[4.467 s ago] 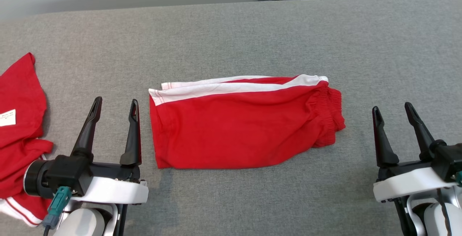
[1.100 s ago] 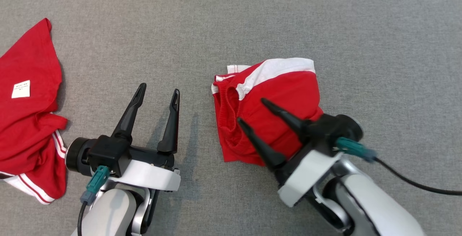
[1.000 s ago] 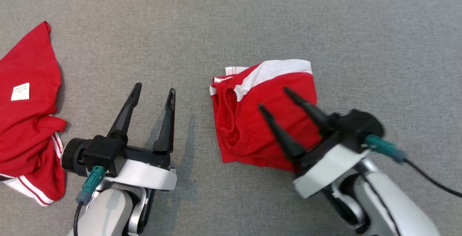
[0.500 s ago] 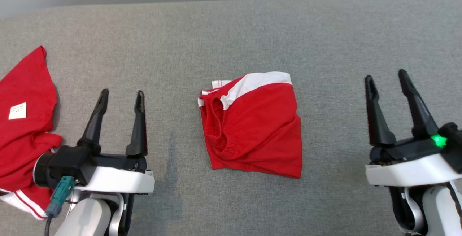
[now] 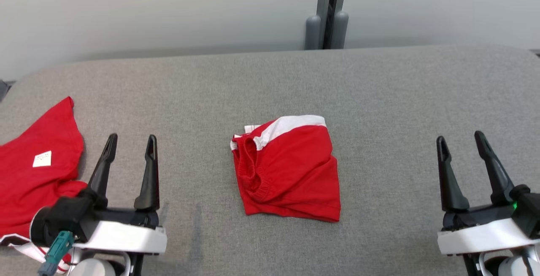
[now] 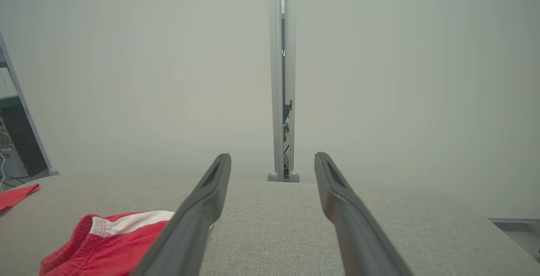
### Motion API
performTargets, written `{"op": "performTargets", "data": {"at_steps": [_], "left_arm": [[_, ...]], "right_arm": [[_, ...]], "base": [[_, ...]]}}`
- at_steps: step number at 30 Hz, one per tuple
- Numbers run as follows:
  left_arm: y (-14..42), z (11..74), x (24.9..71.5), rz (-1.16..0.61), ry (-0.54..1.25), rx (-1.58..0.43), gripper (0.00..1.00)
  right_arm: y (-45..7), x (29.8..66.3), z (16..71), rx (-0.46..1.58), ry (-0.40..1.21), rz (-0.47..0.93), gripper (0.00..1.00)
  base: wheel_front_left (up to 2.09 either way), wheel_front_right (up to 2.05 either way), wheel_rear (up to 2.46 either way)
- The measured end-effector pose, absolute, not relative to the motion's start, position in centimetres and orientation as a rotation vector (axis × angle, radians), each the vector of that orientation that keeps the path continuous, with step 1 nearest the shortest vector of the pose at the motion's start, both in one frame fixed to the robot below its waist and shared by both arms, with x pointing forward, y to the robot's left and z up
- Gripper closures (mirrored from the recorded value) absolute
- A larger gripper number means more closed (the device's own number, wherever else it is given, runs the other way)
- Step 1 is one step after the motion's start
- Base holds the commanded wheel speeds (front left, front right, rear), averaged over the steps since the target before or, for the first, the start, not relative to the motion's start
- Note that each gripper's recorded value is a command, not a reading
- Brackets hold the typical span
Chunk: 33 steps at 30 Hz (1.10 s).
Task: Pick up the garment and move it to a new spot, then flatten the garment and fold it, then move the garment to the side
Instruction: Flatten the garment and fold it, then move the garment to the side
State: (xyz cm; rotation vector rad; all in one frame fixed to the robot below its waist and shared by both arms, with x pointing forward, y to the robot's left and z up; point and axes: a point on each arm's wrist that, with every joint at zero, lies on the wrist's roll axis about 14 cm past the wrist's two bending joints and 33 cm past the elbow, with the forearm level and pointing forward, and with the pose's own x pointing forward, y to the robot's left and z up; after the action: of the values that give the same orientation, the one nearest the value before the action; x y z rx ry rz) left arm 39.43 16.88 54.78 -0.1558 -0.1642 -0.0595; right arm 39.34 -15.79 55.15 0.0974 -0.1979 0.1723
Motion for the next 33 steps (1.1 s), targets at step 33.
{"op": "performTargets", "data": {"at_steps": [33], "left_arm": [[19.3,51.5,34.0,-0.009,-0.082,-0.102,0.0]], "right_arm": [[-16.2,35.4,53.8,0.108,-0.123,0.149,0.0]], "base": [[0.0,0.0,0.0]]}}
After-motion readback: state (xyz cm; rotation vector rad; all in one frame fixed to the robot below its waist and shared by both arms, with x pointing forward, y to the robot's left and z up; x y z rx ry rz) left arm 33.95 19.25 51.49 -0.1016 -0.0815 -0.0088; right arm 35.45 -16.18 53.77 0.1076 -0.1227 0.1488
